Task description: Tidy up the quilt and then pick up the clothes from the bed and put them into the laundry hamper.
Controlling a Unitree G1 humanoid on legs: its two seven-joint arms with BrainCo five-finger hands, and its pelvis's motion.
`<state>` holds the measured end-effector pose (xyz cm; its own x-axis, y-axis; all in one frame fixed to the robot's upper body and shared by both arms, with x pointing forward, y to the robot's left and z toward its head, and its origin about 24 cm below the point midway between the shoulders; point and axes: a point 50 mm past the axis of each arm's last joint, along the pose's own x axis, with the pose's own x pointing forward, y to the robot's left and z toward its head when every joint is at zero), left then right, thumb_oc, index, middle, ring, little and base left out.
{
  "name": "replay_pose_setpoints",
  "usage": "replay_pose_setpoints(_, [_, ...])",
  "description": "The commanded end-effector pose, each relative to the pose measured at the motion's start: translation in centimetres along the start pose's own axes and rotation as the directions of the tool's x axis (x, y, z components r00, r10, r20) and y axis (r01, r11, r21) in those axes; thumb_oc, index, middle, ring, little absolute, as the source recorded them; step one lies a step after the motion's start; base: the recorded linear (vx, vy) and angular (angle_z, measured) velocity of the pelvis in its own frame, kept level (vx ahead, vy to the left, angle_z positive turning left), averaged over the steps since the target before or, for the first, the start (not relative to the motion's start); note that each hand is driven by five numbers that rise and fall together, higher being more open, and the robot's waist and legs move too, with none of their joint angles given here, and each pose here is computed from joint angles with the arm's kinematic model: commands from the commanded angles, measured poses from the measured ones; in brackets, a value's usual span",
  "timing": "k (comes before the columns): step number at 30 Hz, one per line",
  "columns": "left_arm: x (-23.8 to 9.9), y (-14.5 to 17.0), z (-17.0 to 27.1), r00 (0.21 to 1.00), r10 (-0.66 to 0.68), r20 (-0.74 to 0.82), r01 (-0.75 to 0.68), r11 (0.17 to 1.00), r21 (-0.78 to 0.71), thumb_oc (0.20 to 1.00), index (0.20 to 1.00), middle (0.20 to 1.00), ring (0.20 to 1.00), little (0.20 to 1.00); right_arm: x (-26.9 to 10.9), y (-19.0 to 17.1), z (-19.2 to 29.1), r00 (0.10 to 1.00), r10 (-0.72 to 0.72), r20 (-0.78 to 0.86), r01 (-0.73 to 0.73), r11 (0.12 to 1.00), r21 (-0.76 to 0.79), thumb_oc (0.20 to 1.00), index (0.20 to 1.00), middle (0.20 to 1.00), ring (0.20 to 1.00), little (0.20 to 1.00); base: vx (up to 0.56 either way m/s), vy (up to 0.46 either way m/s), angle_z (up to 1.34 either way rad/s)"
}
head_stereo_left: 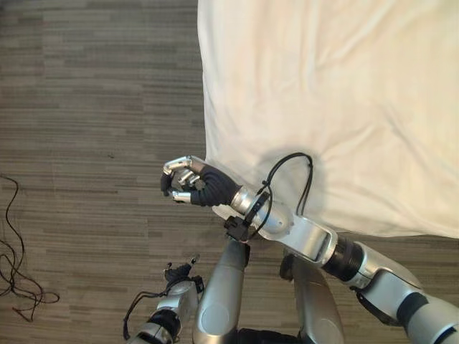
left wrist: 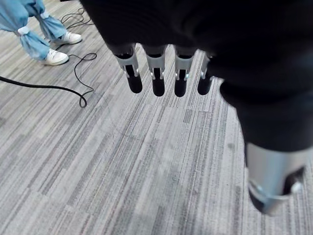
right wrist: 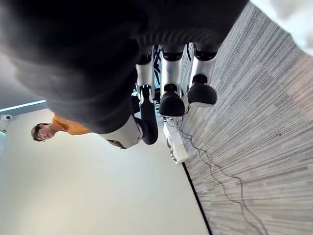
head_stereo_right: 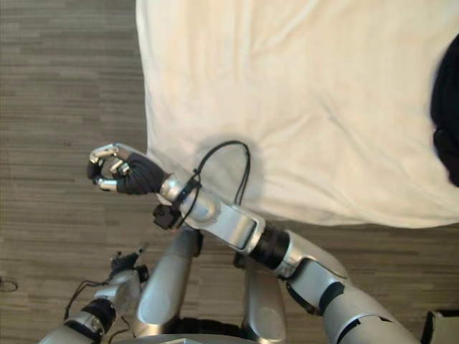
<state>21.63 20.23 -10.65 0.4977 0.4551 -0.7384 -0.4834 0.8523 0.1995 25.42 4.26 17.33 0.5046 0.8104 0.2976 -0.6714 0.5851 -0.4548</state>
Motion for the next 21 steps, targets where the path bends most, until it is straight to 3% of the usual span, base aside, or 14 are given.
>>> replay_pose_setpoints(1, [0.0, 1.4, -3.4, 0.987, 0.098, -0.125, -0.089, 0.993, 0.074, 1.0, 1.0, 1.0, 1.0, 1.0, 0.5, -2.0, 2.9, 0.959, -0.202, 0.198, 0.197, 0.979, 0.044, 0.2, 0.2, 0.2, 0.2, 0.2, 0.07, -0.095, -0.09])
replay_pose_setpoints(2, [0.2, 2.3, -3.9, 0.982, 0.129, -0.139, -0.116, 0.988, 0.102, 1.0, 1.0, 1.0, 1.0, 1.0, 0.2, -4.3, 3.2, 0.924, -0.303, 0.235, 0.309, 0.951, 0.014, 0.2, 0.2, 0.2, 0.2, 0.2, 0.07, -0.057, -0.08])
replay_pose_setpoints(4, [0.4, 3.1, -4.3, 0.977, 0.151, -0.147, -0.133, 0.983, 0.128, 1.0, 1.0, 1.0, 1.0, 1.0, 0.0, -6.5, 3.8, 0.89, -0.368, 0.267, 0.386, 0.922, -0.016, 0.2, 0.2, 0.2, 0.2, 0.2, 0.1, -0.092, -0.05])
replay_pose_setpoints(5, [0.6, 4.1, -4.7, 0.973, 0.177, -0.15, -0.151, 0.974, 0.171, 1.0, 1.0, 1.0, 1.0, 1.0, -0.5, -9.5, 4.7, 0.842, -0.449, 0.298, 0.485, 0.873, -0.055, 0.2, 0.2, 0.2, 0.2, 0.2, 0.14, -0.124, -0.06])
replay_pose_setpoints(11, [0.8, 5.2, -4.9, 0.982, 0.158, -0.105, -0.121, 0.949, 0.29, 1.0, 1.0, 1.0, 1.0, 1.0, -2.8, -15.5, 5.0, 0.754, -0.605, 0.256, 0.651, 0.74, -0.169, 0.2, 0.2, 0.2, 0.2, 0.2, 0.06, -0.036, -0.08])
replay_pose_setpoints(15, [0.6, 4.6, -5.4, 0.992, 0.103, -0.076, -0.076, 0.953, 0.294, 1.0, 1.0, 1.0, 1.0, 1.0, -4.7, -16.3, 0.8, 0.726, -0.684, 0.075, 0.681, 0.699, -0.219, 0.2, 0.2, 0.2, 0.2, 0.2, -0.01, 0.044, -0.12])
replay_pose_setpoints(21, [0.3, 3.4, -5.3, 0.997, 0.068, -0.037, -0.058, 0.969, 0.24, 1.0, 1.0, 1.0, 1.0, 1.0, -9.2, -14.1, -7.0, 0.635, -0.749, -0.19, 0.708, 0.662, -0.245, 0.2, 0.2, 0.2, 0.2, 0.2, -0.04, 0.038, -0.11])
